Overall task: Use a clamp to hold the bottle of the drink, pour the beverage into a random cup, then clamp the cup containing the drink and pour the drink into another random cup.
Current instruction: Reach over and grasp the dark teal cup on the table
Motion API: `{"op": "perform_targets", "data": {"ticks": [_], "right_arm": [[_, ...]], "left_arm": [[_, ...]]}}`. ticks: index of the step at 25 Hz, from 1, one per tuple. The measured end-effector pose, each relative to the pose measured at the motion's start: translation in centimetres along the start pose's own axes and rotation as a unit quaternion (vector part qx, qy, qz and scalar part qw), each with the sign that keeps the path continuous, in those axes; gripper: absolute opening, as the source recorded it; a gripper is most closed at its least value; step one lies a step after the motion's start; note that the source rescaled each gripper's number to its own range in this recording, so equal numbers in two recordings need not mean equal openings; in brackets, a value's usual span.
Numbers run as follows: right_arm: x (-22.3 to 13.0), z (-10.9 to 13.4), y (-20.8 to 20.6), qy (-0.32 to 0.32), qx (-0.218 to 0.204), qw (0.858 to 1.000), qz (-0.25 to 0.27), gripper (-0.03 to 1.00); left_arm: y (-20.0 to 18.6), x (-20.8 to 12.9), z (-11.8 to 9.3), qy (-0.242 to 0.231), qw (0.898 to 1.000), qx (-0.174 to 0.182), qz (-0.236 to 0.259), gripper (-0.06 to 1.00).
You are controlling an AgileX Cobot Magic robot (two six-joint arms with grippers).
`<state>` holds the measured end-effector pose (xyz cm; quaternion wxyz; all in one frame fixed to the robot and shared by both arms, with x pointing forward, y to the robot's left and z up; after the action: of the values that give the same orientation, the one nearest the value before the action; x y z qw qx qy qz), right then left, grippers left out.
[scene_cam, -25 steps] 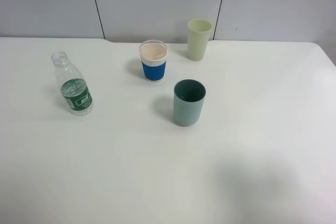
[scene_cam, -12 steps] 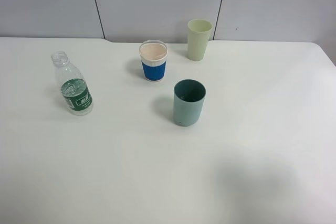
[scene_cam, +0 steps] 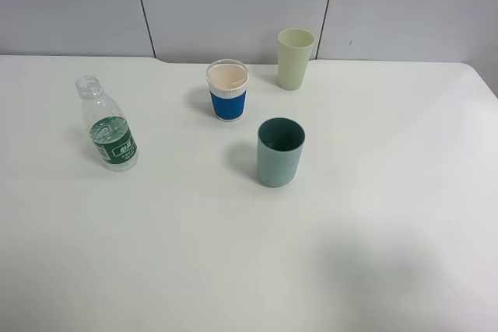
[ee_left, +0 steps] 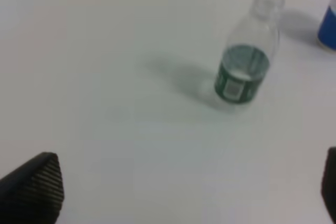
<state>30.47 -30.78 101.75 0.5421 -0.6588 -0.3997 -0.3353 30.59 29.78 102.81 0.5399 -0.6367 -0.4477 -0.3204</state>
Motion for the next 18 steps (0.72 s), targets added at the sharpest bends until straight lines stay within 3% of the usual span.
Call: {"op": "perform_targets", "data": {"ticks": [3, 18], "right_arm": [[0.00, 0.00, 0.00, 0.000, 0.000, 1.000, 0.000, 0.70], [0.00, 0.00, 0.00, 0.000, 0.000, 1.000, 0.000, 0.70]], "left_arm": [[0.30, -0.75, 0.13, -0.001, 1.000, 0.003, 0.018, 1.00], [0.27, -0.63, 0.75, -0.009, 1.000, 0.021, 0.013, 1.00]]}}
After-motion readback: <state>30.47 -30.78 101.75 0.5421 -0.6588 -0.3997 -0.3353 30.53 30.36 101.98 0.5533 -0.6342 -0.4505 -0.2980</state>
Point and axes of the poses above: a point on each arm's last joint axis where the gripper is mounted, y pointing out along that axis toward the gripper, z along the wrist's bending axis when the last joint is at zero, x = y × z, the point moved 8 cm from there along y, pointing out along that axis toward the gripper, and after that the axes turned 9 degrees about -y, right-handed, at the moved point
